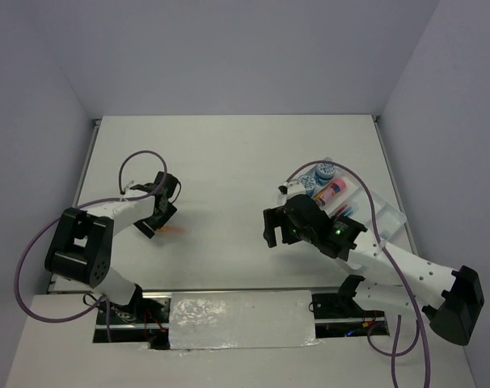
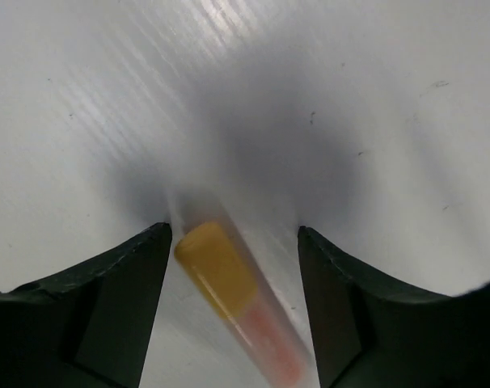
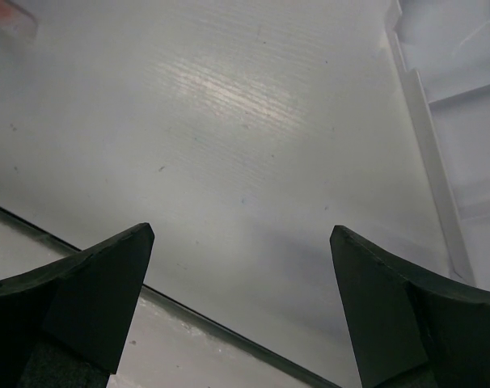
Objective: Sort the stationery into containers
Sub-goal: Pick up the pen from the center of the board.
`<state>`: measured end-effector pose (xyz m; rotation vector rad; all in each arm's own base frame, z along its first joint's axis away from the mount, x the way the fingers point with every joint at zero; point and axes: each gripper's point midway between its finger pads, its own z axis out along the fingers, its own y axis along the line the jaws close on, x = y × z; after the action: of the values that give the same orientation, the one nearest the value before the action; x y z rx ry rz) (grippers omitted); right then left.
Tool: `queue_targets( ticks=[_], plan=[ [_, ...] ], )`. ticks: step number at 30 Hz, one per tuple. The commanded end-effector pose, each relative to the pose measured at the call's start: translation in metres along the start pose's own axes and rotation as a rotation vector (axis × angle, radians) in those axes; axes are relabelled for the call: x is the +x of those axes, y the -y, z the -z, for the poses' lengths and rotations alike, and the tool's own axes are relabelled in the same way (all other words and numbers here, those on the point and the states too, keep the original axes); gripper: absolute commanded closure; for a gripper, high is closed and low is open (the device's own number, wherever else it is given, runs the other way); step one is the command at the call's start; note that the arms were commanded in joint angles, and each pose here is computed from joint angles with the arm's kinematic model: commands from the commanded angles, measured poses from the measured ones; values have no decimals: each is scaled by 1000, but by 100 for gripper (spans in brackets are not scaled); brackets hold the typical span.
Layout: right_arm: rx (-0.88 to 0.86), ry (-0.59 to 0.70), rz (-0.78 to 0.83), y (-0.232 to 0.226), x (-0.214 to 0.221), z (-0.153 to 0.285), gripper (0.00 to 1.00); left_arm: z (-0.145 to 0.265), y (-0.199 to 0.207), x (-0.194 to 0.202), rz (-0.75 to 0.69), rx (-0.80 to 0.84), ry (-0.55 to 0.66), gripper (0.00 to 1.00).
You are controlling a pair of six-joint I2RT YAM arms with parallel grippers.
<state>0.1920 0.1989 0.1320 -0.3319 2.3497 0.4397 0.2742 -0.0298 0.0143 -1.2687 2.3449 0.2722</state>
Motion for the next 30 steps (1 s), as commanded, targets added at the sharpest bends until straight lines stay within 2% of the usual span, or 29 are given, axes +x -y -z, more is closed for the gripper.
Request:
queue_targets(
  ticks=[1,5,11,15,16,18,19,21,24,27,30],
  plan=[
    [-18,70,18,-6,-11,-3,2,-11,6,5,23,3,-7,27],
    [-70,92,2,-15,-12,-2,2,-14,-3,20,21,17,-47,48],
    [-146,83,-4,-31,-11,-5,2,-9,-8,27,30,84,-60,62],
    [-180,46,-2,-39,-4,-15,2,-5,-8,31,17,129,-73,57],
    [-183,39,-5,-41,-3,-16,2,-5,-9,32,15,134,-78,48],
    [-188,34,-6,-43,-2,-18,2,-3,-8,37,8,150,-99,43],
    [-192,37,-9,-44,-3,-18,2,-3,-7,38,4,169,-100,50],
    [-200,39,-13,-47,-3,-18,2,-4,-6,42,-3,181,-113,71],
    [-223,38,-13,-51,-3,-19,2,-3,-2,44,-8,206,-117,82],
    [-219,17,-5,-52,1,-25,2,-4,-2,46,-15,207,-124,84],
    [-254,13,-6,-59,2,-28,2,-4,6,48,-37,237,-133,100]
  ],
)
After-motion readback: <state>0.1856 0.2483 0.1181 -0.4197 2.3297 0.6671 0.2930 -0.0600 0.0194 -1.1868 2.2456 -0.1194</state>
